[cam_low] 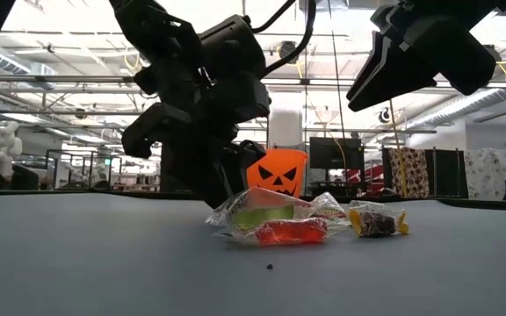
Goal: Sort candy by brand, put in halloween buckets
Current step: Put the green candy into the black bucket
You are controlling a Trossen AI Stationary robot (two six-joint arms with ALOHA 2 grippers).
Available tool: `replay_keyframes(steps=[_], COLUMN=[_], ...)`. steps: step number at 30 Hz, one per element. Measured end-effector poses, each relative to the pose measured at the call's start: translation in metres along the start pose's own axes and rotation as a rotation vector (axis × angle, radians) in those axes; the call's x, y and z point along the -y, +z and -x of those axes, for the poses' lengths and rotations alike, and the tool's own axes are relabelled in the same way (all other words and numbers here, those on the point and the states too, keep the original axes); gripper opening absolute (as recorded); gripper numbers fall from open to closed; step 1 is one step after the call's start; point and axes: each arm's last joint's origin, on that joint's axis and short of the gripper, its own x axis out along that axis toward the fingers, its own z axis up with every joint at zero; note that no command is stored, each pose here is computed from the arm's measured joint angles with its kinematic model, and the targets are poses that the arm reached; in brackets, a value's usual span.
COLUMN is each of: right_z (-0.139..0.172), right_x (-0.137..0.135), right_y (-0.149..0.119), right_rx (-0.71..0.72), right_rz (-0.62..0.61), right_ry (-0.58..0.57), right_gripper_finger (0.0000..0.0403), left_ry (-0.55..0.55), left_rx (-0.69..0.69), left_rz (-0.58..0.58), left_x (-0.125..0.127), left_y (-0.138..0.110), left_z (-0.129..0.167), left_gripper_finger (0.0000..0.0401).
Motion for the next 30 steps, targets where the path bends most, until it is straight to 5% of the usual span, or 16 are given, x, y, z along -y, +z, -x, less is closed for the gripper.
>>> replay_keyframes(steps=[6,11,16,21,25,30], right_z=[0.0,0.0,0.0,0.0,0.0,0.0], right_x=[0.0,0.0,0.0,0.0,0.0,0.0], right_y=[0.0,0.0,0.0,0.0,0.0,0.001], right_rx=[0.0,0.0,0.0,-0.002,0.002,0.004], right_rz=[0.0,0.0,0.0,-0.009,-0.019,-0.024], right_ry=[0.0,0.0,0.0,0.001,0.004,0.005], right_gripper_finger=[0.0125,0.0125,0.0125,0.0125,0.0125,0.0125], left_ry=[-0.019,-0.047,-0.053,0.06,0.167,0.508], left_rx=[0.0,-0.009,-0.015,0.077,0.205,0.329], left_rz=[-0.01,-0.007,0.063,0.116,0.054,0.019], left_x=[-0.001,0.002,0.01,0.024,0.05,0.082], left_y=[-0.001,-0.001,0.015,0.03,0.045,0.054], left_z=[0.0,0.006,0.047,0.105,0.15,0.198], left_gripper_finger=[0.0057,0.0053,0.0054,0.0054,0.0054,0.0053])
